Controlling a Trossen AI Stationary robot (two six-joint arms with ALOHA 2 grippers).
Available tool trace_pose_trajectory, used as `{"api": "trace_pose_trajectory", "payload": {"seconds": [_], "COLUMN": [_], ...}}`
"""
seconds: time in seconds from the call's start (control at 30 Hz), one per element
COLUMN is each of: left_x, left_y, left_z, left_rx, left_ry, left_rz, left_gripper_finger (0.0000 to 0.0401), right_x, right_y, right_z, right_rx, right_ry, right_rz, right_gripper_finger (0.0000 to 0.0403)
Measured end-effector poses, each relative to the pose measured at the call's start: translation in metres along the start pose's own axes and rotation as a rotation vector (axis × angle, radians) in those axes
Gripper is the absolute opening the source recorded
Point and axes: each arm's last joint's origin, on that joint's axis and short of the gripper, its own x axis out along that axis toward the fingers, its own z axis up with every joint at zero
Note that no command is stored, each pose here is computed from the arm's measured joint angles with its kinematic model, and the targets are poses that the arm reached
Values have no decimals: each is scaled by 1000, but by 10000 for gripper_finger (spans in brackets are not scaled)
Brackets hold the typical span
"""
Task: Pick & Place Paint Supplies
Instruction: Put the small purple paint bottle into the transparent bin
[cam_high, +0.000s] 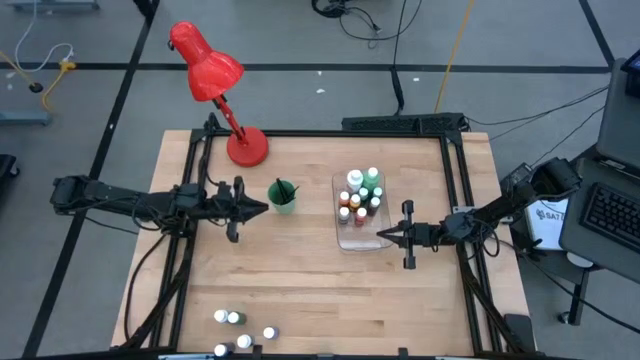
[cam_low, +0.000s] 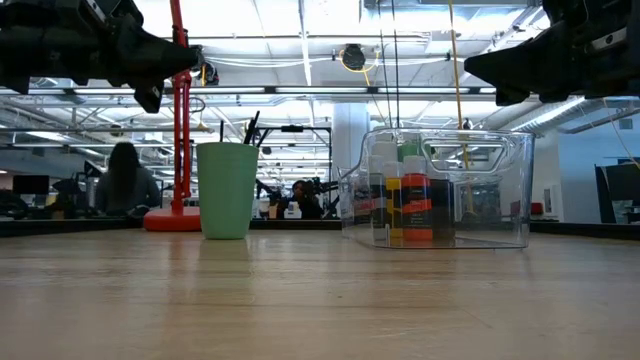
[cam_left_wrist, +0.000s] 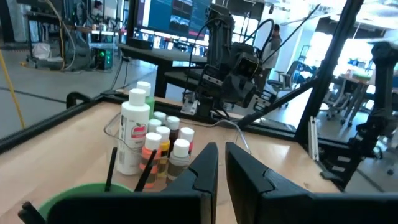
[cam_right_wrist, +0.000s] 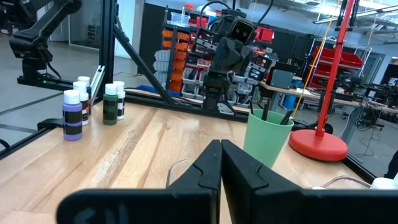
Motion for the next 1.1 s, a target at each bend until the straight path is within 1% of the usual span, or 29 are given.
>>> {"api": "trace_pose_trajectory", "payload": {"seconds": [0.1, 0.2, 0.27, 0.3, 0.37, 0.47, 0.53, 0.6, 0.67, 0.73, 0.83, 0.9, 1.0, 1.1], "left_x": [0, 0, 0, 0, -1, 0, 4, 10, 19, 29, 41, 49, 59, 66], "left_y": [0, 0, -1, -1, -5, -15, -27, -44, -63, -80, -101, -111, -123, -135], "left_z": [0, 1, 6, 8, 11, 14, 20, 27, 34, 40, 59, 73, 86, 86], "left_rx": [-51, -16, 7, -4, -42, -44, -44, -7, 67, 154, 242, 234, 165, 132], "left_ry": [1, -11, -61, -86, -109, -89, -77, -63, 0, 105, 242, 328, 459, 581], "left_rz": [0, 5, 5, -7, -82, -273, -374, -427, -434, -420, -387, -341, -276, -254], "left_gripper_finger": [35, 35, 35, 35, 35, 35, 35, 35, 35, 35, 35, 35, 35, 35], "right_x": [0, 0, 0, 0, 0, 0, 0, 0, 0, 0, 0, 0, 0, 0], "right_y": [0, 0, 0, 0, 0, 0, 0, -1, -1, -1, -1, -1, 0, 0], "right_z": [0, 0, 0, 0, 0, 0, 0, 0, 0, 0, 0, 0, -1, -1], "right_rx": [0, 0, 0, 0, 0, 0, 0, 0, 2, 2, 20, 30, 34, 32], "right_ry": [0, 0, 0, 0, -1, -1, -1, 0, -4, -3, 0, 3, 7, 5], "right_rz": [0, 0, 0, 0, 0, 0, -1, -3, -5, -5, -4, -3, -2, -3], "right_gripper_finger": [4, 4, 4, 4, 4, 4, 4, 4, 4, 4, 4, 4, 4, 4]}}
